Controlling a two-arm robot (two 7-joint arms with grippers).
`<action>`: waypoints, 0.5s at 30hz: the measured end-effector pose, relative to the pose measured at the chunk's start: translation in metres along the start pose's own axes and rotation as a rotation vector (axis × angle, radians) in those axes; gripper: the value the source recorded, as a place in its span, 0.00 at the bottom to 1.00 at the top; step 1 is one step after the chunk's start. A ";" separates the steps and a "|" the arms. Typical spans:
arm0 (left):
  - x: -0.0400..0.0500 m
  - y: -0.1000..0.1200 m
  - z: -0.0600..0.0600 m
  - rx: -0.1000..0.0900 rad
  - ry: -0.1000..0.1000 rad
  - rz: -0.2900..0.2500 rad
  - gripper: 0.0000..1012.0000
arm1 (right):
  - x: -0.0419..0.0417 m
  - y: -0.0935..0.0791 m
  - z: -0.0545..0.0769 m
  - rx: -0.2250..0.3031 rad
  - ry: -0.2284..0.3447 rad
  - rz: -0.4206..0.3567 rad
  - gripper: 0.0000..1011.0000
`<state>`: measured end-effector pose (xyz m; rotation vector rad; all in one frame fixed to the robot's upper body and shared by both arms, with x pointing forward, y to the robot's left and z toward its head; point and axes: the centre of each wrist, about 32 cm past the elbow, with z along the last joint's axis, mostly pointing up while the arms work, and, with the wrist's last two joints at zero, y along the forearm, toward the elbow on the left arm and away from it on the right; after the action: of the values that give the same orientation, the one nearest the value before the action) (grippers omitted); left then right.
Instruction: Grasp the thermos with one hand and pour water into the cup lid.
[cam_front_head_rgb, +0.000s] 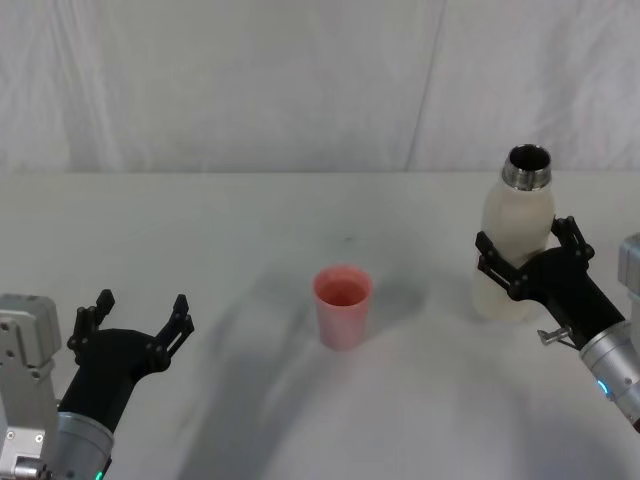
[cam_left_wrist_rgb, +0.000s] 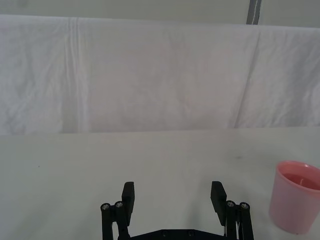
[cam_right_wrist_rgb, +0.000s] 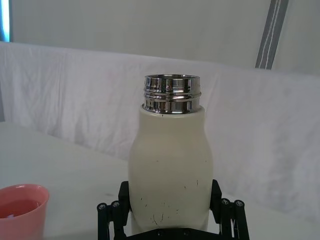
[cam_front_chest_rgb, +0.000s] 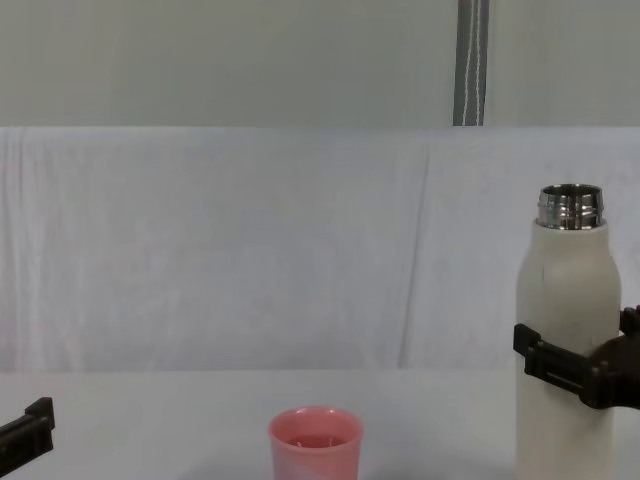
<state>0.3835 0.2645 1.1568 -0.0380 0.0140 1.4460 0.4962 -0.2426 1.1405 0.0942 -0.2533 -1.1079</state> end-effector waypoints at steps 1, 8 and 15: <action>0.0000 0.000 0.000 0.000 0.000 0.000 0.99 | -0.0001 0.000 -0.001 -0.002 0.005 -0.001 0.94; 0.0000 0.000 0.000 0.000 0.000 0.000 0.99 | -0.0001 0.000 -0.003 -0.011 0.036 -0.002 0.94; 0.0000 0.000 0.000 0.000 0.000 0.000 0.99 | 0.0000 0.001 -0.005 -0.023 0.050 -0.005 0.94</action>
<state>0.3835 0.2645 1.1568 -0.0381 0.0140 1.4460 0.4978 -0.2426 1.1362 0.1024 -0.1956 -1.1117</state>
